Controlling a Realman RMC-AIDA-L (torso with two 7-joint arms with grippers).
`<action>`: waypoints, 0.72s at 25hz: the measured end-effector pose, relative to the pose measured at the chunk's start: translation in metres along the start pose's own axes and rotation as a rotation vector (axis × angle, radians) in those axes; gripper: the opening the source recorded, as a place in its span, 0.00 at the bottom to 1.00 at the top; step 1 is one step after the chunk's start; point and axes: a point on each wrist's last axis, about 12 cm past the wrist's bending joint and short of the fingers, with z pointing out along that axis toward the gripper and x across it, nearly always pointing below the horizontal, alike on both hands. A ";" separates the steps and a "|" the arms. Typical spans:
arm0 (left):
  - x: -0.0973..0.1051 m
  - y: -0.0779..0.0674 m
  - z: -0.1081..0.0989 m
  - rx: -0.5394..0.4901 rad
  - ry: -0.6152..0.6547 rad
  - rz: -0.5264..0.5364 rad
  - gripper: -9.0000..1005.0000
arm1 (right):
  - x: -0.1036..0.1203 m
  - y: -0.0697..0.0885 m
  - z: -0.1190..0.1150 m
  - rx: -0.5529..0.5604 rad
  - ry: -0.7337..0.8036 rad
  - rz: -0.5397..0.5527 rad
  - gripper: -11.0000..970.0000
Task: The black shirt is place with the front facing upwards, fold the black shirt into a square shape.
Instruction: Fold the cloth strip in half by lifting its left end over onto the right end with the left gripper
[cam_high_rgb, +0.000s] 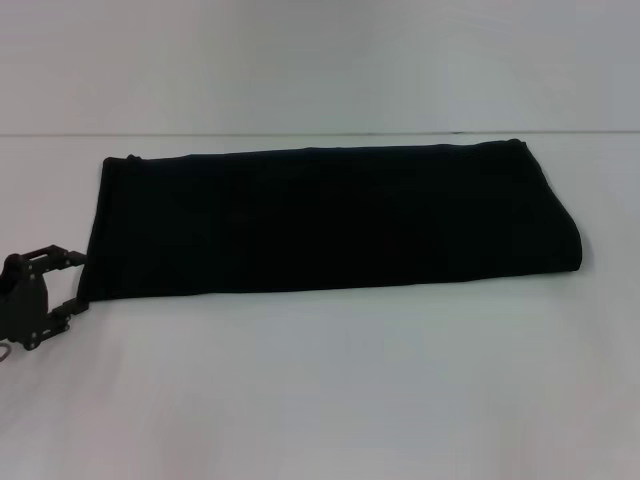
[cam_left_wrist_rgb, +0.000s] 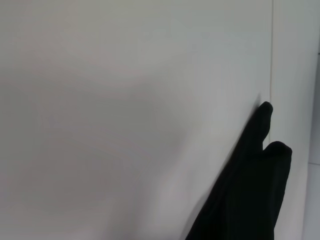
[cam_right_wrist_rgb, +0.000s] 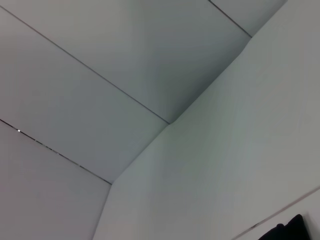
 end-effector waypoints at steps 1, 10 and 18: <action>0.000 0.000 0.001 -0.003 0.001 0.002 0.63 | 0.000 0.000 0.000 0.001 -0.001 0.000 0.77; 0.001 -0.001 0.001 -0.004 0.011 0.005 0.63 | -0.001 -0.001 0.000 0.008 -0.006 0.000 0.77; 0.002 0.000 0.001 -0.004 0.023 0.004 0.63 | -0.002 0.000 0.001 0.009 -0.009 -0.002 0.77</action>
